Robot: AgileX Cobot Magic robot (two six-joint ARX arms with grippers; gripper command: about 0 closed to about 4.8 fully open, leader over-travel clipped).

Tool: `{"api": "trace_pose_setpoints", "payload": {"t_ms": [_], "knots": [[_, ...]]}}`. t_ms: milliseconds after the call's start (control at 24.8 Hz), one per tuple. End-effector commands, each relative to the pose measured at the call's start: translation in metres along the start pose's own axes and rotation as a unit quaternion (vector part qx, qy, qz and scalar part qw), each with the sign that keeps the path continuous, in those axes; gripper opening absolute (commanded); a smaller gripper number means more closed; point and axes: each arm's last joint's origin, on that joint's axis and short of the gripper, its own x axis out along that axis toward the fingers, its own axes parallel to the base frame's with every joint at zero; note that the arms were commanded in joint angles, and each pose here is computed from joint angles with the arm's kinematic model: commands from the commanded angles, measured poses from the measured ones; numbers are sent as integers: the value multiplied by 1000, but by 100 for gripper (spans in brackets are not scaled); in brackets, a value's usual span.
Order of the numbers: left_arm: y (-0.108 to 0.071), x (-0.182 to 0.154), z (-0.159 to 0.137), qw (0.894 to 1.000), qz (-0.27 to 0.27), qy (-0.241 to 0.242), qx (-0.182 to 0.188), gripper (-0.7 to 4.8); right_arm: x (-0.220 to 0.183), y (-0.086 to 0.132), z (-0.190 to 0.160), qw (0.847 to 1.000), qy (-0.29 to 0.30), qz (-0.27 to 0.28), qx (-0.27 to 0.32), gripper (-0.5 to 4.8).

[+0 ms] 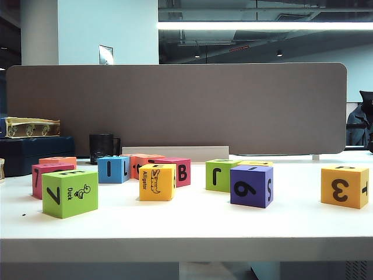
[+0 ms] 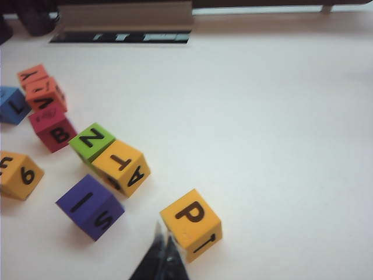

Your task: Select the appropriate blocks from the scattered letter blocks on the table and arrange them in a row to spell out "DEEP".

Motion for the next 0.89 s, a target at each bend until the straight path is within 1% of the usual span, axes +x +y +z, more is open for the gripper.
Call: {"api": "trace_pose_setpoints", "payload": {"t_ms": [40, 161, 242, 444, 686, 888], "knots": [[-2, 2, 12, 1000, -4, 1, 21, -6, 7, 3, 6, 1000, 7, 23, -6, -2], [-2, 6, 22, 1000, -2, 16, 21, -6, 15, 7, 9, 999, 18, 40, -27, -2], [-2, 14, 35, 999, 1, 41, 15, -6, 23, 14, 12, 996, 34, 67, -48, -2], [-1, 30, 52, 996, 2, 73, 56, -6, 33, 27, 16, 991, 54, 102, -62, -2], [2, 54, 73, 993, 4, 103, 51, -6, 42, 44, 27, 984, 68, 143, -80, -2], [3, 67, 89, 993, 4, 111, 49, -6, 48, 54, 37, 980, 72, 161, -90, -2]]}}
